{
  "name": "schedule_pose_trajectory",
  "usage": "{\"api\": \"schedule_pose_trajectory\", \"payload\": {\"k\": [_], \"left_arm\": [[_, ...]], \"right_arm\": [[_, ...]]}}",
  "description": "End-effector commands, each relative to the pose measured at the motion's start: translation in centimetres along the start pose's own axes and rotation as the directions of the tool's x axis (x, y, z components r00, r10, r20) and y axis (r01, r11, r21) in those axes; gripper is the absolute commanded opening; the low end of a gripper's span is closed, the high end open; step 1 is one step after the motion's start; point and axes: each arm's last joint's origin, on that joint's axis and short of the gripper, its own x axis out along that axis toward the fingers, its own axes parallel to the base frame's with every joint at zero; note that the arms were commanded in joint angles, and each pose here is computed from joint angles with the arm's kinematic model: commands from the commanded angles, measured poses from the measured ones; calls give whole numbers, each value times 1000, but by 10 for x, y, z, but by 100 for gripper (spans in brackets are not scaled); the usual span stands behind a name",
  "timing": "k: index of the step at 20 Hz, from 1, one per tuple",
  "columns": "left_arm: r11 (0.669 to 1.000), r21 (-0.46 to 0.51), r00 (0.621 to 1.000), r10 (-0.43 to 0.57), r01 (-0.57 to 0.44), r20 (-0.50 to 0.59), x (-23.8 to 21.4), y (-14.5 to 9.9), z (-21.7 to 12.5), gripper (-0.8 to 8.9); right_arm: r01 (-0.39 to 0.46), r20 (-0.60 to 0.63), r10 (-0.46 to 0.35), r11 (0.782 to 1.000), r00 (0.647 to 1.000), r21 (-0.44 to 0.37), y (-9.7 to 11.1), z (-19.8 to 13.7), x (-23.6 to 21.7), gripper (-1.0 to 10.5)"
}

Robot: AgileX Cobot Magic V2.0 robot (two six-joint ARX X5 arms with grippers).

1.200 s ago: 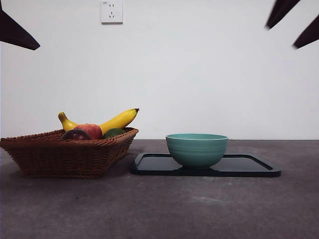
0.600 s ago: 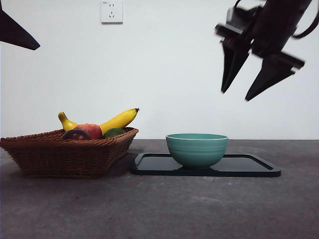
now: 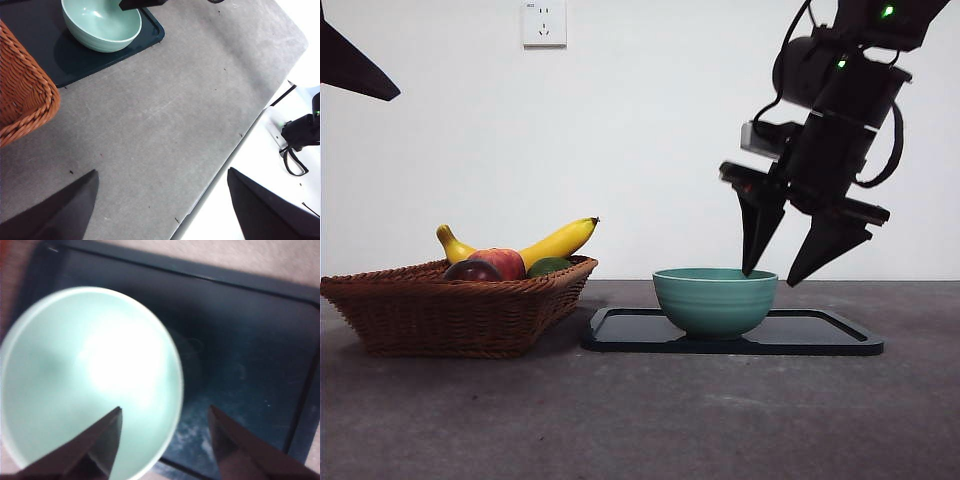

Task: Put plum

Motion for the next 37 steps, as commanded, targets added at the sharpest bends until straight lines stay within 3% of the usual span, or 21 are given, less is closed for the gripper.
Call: {"api": "schedule_pose_trajectory", "payload": {"k": [1,8,13,20,29,32,37], "left_arm": [[1000,19,1000,-6,6,9,-2,-2,4,403],[1000,18,1000,-6,6,9,-2,-2,4,403],[1000,18,1000,-6,6,8,-2,-2,4,403],[1000,17,1000,-6,6,8,-2,-2,4,403],[1000,11,1000,-6,6,-2,-2,-2,3,403],[1000,3,1000,-7,7,-12,-2,-2,2,403],[1000,3,1000,-7,7,-13,-2,-2,2,403]], "right_arm": [[6,-1,-6,1000,1000,-13,2,4,9,246],[20,-9,-20,1000,1000,-12,0,4,17,24],[16,7,-16,1000,1000,-15,2,7,12,10],[-16,167,28,997,986,-71,23,19,-77,10],[-64,214,114,971,970,-231,61,-50,-175,10],[-64,191,115,965,975,-256,64,-76,-170,10],[-101,115,132,965,985,-243,64,-105,-120,10]]}}
